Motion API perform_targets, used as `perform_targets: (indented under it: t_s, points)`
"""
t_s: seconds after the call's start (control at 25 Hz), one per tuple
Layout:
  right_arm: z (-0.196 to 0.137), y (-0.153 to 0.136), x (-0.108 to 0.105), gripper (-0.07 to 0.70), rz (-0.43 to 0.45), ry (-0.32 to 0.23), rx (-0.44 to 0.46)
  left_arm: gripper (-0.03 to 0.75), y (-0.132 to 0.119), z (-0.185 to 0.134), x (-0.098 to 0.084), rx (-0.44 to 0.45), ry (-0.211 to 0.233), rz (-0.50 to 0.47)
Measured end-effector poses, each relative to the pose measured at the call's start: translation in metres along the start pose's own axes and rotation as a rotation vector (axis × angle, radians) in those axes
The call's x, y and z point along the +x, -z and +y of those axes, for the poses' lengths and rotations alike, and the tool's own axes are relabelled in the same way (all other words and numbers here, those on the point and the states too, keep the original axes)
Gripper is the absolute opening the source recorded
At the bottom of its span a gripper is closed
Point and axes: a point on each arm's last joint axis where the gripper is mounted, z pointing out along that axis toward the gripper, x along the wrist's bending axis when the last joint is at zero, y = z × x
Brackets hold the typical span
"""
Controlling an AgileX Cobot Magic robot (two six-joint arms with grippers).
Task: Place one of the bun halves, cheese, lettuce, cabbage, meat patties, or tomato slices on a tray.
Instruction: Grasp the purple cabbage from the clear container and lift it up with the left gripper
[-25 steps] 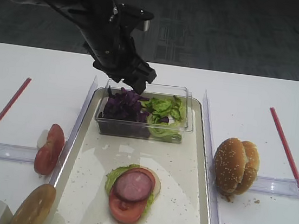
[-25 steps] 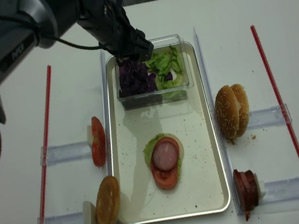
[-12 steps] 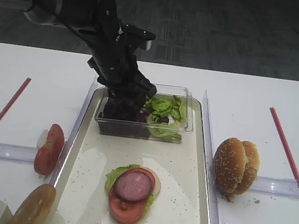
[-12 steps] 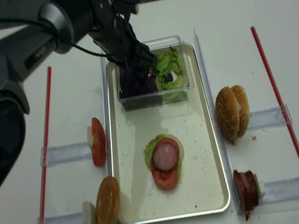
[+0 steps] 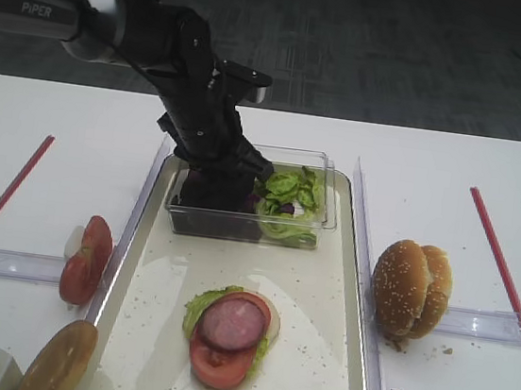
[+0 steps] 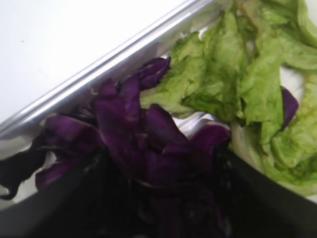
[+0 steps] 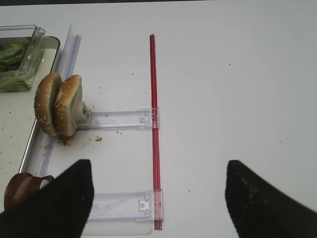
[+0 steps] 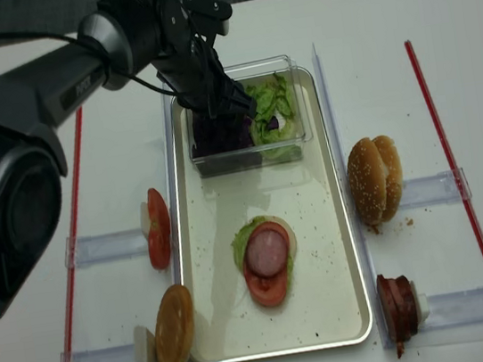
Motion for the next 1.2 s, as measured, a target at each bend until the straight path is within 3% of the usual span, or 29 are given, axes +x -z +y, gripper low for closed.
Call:
perform_targets:
  t_s: [0.48,0.96,1.2]
  points:
    - [0.0,0.0,0.0,0.571,0.0,0.0,0.0,0.337,-0.0073,-0.001,0.0001,0.003,-0.004,0.001]
    - [0.0,0.0,0.0,0.571,0.0,0.0,0.0,0.078,-0.0075,0.0001,0.0004,-0.003,-0.007,0.003]
    - [0.0,0.0,0.0,0.571,0.0,0.0,0.0,-0.002,-0.0074,-0.0001,0.0003,0.001,-0.008,0.002]
